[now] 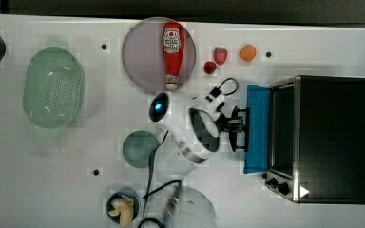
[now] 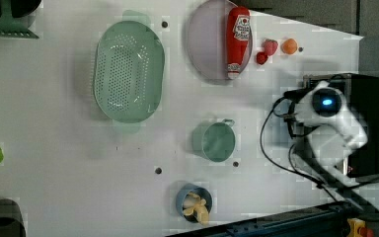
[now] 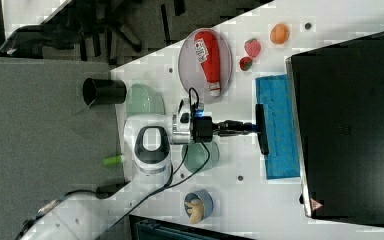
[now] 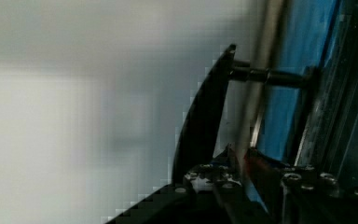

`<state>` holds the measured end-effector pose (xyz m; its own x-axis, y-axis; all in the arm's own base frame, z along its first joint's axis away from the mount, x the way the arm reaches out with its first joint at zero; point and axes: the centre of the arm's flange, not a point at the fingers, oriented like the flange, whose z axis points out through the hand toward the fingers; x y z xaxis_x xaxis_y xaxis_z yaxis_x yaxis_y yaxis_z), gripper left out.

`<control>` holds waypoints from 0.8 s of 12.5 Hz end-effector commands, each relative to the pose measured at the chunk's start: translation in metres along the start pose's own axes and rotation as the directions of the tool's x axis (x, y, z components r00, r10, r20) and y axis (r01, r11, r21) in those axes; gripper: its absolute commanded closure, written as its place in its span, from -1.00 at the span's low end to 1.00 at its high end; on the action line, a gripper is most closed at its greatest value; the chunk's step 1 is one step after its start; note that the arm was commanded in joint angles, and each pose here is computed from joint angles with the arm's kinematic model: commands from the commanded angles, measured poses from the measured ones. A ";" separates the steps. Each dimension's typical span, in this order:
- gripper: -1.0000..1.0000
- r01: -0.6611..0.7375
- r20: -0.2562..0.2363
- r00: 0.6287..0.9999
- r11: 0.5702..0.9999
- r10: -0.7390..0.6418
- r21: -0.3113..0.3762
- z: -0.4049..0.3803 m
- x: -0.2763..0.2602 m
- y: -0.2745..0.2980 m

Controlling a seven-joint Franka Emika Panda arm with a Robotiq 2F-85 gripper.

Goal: Flap open oven.

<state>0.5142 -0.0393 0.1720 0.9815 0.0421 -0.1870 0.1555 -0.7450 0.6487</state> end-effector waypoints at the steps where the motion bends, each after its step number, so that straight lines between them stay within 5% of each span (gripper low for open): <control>1: 0.65 -0.155 0.013 0.987 0.982 0.157 -0.105 0.016 0.003 -0.044; 5: 0.65 -0.060 -0.019 0.998 0.974 0.057 -0.219 0.028 0.027 -0.096; 10: 0.65 -0.100 -0.009 0.995 0.945 0.103 -0.311 0.032 0.036 -0.109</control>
<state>0.5092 0.0188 0.0505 0.9723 -0.0004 -0.2336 0.2033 -0.4906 0.8474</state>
